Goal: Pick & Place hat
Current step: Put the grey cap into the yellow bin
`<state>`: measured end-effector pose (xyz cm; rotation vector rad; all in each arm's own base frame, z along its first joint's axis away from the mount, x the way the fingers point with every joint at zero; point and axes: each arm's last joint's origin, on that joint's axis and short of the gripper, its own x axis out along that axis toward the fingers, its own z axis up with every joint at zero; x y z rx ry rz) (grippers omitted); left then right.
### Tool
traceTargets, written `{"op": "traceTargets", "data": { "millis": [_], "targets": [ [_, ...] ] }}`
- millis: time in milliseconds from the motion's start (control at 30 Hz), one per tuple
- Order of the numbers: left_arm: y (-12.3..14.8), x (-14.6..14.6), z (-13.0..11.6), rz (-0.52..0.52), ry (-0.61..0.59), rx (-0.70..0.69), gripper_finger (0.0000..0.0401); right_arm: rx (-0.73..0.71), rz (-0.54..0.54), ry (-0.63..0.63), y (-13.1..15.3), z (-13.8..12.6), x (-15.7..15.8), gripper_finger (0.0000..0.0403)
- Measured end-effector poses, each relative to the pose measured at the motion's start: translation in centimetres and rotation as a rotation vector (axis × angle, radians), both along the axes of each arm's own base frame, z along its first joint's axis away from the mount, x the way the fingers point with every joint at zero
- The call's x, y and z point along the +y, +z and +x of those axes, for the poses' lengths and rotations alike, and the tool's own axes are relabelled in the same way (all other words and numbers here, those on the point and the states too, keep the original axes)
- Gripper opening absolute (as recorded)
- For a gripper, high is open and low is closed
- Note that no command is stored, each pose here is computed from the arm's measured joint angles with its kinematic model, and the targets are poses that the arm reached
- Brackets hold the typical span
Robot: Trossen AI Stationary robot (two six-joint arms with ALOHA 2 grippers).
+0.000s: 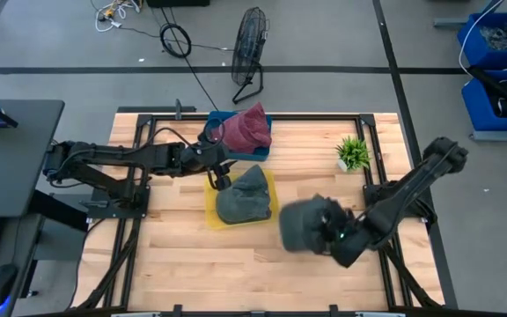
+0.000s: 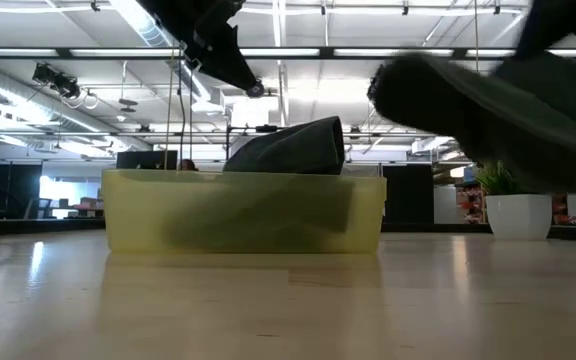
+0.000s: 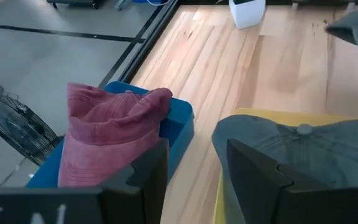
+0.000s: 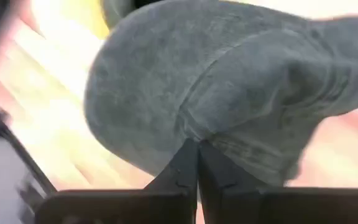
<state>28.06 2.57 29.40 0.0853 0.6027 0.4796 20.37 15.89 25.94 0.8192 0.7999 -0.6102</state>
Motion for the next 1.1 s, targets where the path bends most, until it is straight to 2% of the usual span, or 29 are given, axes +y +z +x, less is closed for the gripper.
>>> {"op": "traceTargets", "data": {
  "millis": [167, 300, 433, 533, 633, 767, 867, 1100],
  "targets": [
    [0.0, -0.1, 0.1, -0.035, -0.035, -0.006, 0.0167, -0.180, -0.170, -0.019, 2.2, 0.0, -1.8, 0.0002],
    [0.0, -0.2, 0.1, -0.054, -0.031, -0.018, 0.0167, -0.241, -0.321, -0.082, 2.7, 1.0, -3.3, 0.0002],
    [0.2, -0.5, 0.1, -0.052, -0.038, -0.016, 0.0166, -0.267, -0.415, -0.106, 2.7, 3.4, -4.8, 0.0002],
    [2.2, -0.6, -0.5, -0.024, -0.034, -0.057, 0.0158, -0.320, -0.452, -0.117, 3.0, 5.8, -6.0, 0.0002],
    [4.7, -0.7, -1.4, 0.020, -0.047, -0.098, 0.0145, -0.360, -0.440, -0.077, 3.0, 8.2, -7.3, 0.0002],
    [6.2, -1.0, -2.1, 0.029, -0.066, -0.113, 0.0128, -0.421, -0.371, -0.008, 2.1, 11.1, -8.5, 0.0001],
    [6.5, -1.3, -2.3, 0.026, -0.075, -0.110, 0.0120, -0.414, -0.333, 0.040, 0.6, 13.0, -9.4, 0.0001],
    [4.3, -2.2, -2.1, -0.046, -0.067, -0.026, 0.0115, -0.355, -0.191, 0.070, -4.4, 16.2, -10.8, 0.0001]
  ]
}}
